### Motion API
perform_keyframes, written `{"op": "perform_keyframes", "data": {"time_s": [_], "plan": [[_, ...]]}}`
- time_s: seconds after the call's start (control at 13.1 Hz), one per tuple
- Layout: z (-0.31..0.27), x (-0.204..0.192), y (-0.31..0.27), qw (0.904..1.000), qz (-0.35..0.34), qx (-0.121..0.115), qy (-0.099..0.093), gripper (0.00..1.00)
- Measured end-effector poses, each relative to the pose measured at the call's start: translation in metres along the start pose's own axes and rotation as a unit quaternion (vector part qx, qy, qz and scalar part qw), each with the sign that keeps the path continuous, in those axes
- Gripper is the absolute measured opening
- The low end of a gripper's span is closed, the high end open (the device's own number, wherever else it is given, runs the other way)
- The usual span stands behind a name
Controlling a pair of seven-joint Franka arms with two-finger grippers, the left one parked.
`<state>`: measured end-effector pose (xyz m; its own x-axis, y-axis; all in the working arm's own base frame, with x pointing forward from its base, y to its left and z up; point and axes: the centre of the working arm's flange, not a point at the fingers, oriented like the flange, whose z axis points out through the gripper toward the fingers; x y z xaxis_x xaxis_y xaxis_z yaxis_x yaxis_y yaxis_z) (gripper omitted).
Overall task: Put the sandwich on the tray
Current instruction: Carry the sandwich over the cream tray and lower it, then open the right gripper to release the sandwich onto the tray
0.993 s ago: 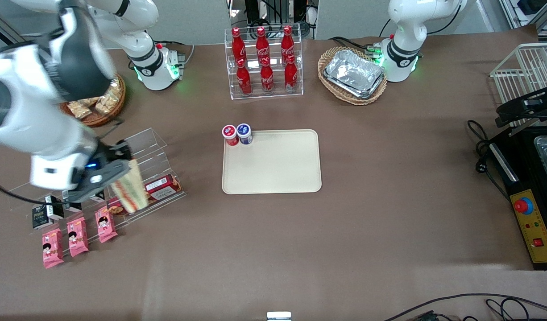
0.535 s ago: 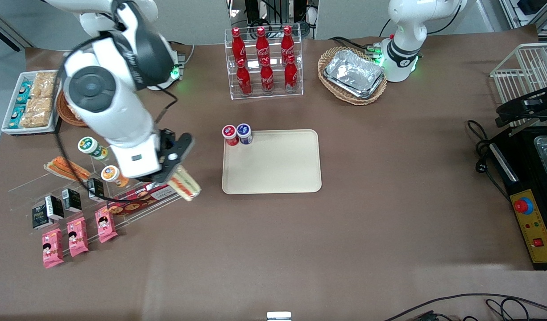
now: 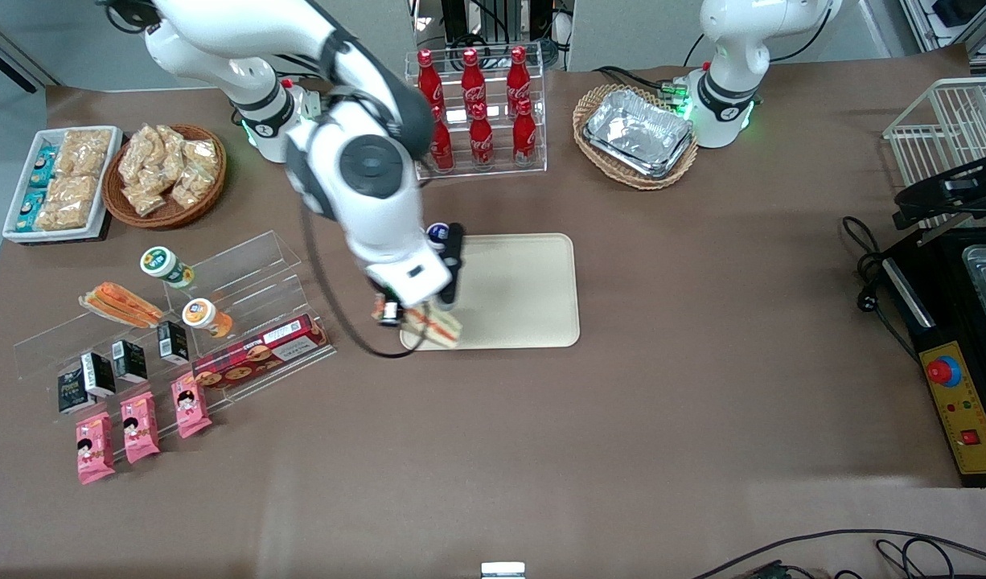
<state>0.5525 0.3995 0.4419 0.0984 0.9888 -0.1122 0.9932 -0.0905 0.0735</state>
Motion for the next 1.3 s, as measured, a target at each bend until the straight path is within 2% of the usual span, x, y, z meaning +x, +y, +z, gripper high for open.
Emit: {"op": "perform_keyframes", "data": {"time_s": [0.23, 0.61, 0.84, 1.3], "plan": [[0.039, 0.043, -0.028, 0.9988, -0.048, -0.010, -0.002, 0.45], [0.115, 0.078, -0.056, 0.9944, -0.103, -0.014, 0.016, 0.45], [0.143, 0.099, -0.089, 0.9897, -0.139, -0.025, 0.023, 0.45], [0.172, 0.100, -0.097, 0.9880, -0.151, -0.026, 0.018, 0.47]]}}
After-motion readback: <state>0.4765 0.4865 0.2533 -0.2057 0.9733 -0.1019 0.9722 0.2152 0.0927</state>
